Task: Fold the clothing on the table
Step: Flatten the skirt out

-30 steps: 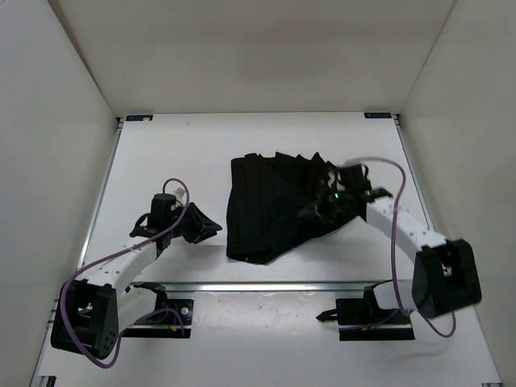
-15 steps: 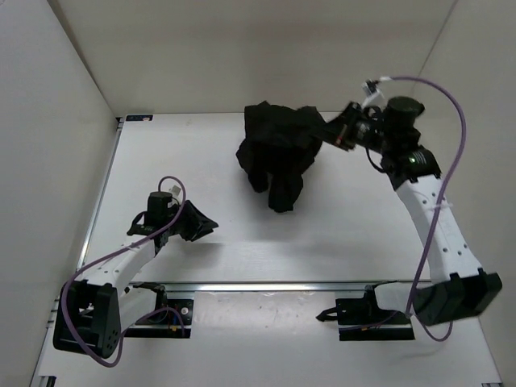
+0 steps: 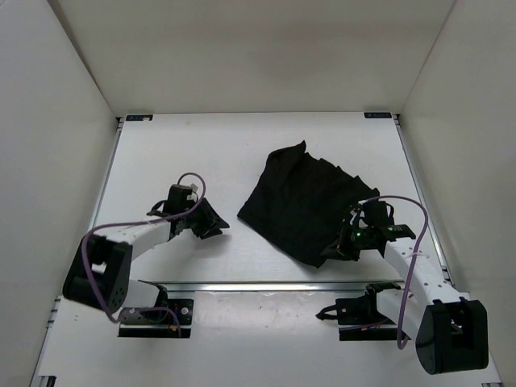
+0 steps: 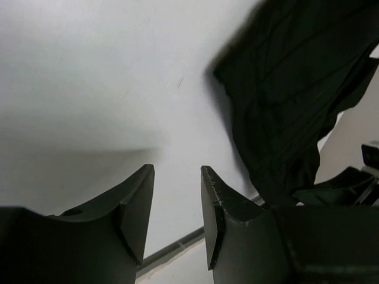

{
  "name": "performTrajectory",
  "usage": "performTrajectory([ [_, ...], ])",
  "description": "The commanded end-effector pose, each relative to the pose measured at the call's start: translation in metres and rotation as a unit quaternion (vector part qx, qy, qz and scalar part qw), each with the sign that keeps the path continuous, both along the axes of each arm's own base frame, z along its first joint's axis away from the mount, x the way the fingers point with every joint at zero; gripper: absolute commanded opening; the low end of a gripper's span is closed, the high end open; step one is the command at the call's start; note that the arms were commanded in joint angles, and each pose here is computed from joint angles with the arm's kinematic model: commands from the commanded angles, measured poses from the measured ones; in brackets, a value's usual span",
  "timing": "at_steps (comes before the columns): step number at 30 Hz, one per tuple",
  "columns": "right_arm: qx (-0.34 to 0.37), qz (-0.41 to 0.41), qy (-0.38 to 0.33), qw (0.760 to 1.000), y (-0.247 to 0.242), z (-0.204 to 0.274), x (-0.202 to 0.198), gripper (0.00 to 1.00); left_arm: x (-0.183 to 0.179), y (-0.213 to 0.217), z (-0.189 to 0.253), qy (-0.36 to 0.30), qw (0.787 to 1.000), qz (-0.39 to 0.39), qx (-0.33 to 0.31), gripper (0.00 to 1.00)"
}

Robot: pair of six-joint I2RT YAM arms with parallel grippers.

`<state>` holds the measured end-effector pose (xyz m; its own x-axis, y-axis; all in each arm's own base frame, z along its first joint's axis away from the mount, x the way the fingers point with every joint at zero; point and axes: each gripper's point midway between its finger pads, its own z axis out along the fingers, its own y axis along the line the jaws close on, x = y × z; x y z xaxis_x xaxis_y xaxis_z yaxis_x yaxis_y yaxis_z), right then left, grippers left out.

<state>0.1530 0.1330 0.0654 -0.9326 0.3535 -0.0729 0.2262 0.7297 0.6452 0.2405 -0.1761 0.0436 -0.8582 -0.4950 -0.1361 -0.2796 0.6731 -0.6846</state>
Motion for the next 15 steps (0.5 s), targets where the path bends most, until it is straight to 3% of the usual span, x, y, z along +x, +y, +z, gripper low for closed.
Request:
performTrajectory([
  [1,-0.010,0.016,-0.040,0.999,-0.004,0.003,0.007,0.00,0.056,-0.005,0.017,-0.061,0.998,0.010,0.026,0.48],
  [5,-0.001,0.009,-0.042,0.999,-0.008,0.004,0.007,0.00,0.101,-0.016,0.027,-0.090,0.994,-0.015,0.061,0.55],
  [8,0.002,0.006,-0.047,0.999,-0.009,0.006,0.010,0.00,0.115,-0.027,0.006,-0.067,0.994,-0.032,0.084,0.54],
  [15,0.008,0.009,-0.052,0.999,-0.007,0.007,0.010,0.00,0.095,-0.058,-0.032,-0.003,0.993,-0.087,0.083,0.53],
])
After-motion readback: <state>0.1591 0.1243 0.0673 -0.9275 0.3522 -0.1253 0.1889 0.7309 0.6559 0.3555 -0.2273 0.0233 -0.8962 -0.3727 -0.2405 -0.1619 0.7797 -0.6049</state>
